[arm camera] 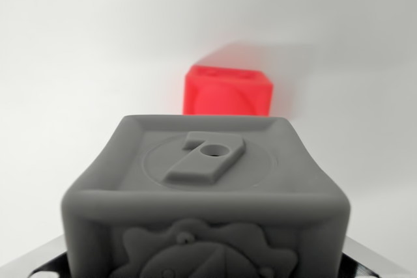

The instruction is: Destack cube

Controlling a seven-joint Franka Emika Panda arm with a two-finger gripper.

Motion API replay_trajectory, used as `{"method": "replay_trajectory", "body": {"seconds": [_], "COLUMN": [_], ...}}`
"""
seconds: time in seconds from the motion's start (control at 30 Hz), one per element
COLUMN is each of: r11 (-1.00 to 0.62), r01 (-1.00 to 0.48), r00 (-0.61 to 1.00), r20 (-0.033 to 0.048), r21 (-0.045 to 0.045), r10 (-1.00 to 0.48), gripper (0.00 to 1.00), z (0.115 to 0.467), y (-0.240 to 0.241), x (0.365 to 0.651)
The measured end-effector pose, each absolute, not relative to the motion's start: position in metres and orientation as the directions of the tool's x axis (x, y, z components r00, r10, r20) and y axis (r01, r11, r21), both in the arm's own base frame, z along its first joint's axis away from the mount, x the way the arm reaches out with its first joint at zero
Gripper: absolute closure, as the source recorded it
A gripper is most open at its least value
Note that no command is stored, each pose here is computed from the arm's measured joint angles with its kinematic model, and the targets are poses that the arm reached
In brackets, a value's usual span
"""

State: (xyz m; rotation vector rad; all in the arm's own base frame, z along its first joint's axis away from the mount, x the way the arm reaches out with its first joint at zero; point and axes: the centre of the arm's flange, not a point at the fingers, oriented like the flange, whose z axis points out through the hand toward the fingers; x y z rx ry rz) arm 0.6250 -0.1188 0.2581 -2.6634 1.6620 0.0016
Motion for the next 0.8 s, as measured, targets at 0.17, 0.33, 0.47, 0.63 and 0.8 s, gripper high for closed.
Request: {"method": "replay_trajectory", "body": {"seconds": [0.17, 0.33, 0.47, 0.63, 0.8], "r11": [-0.465, -0.492, -0.515, -0.538, -0.564], "r01": [-0.885, -0.871, -0.857, -0.843, -0.825], "r00": [0.465, 0.492, 0.515, 0.538, 0.564], "r20": [-0.0034, -0.0043, -0.0043, -0.0049, -0.0048], "r21": [0.0005, 0.0009, 0.0006, 0.0015, 0.0014], "r10": [-0.885, -0.871, -0.857, -0.843, -0.825], "gripper": [1.0, 1.0, 1.0, 1.0, 1.0], "z": [0.257, 0.256, 0.256, 0.255, 0.255], "y": [-0.111, -0.104, -0.097, -0.09, -0.082], "x": [0.625, 0.625, 0.625, 0.624, 0.624]}}
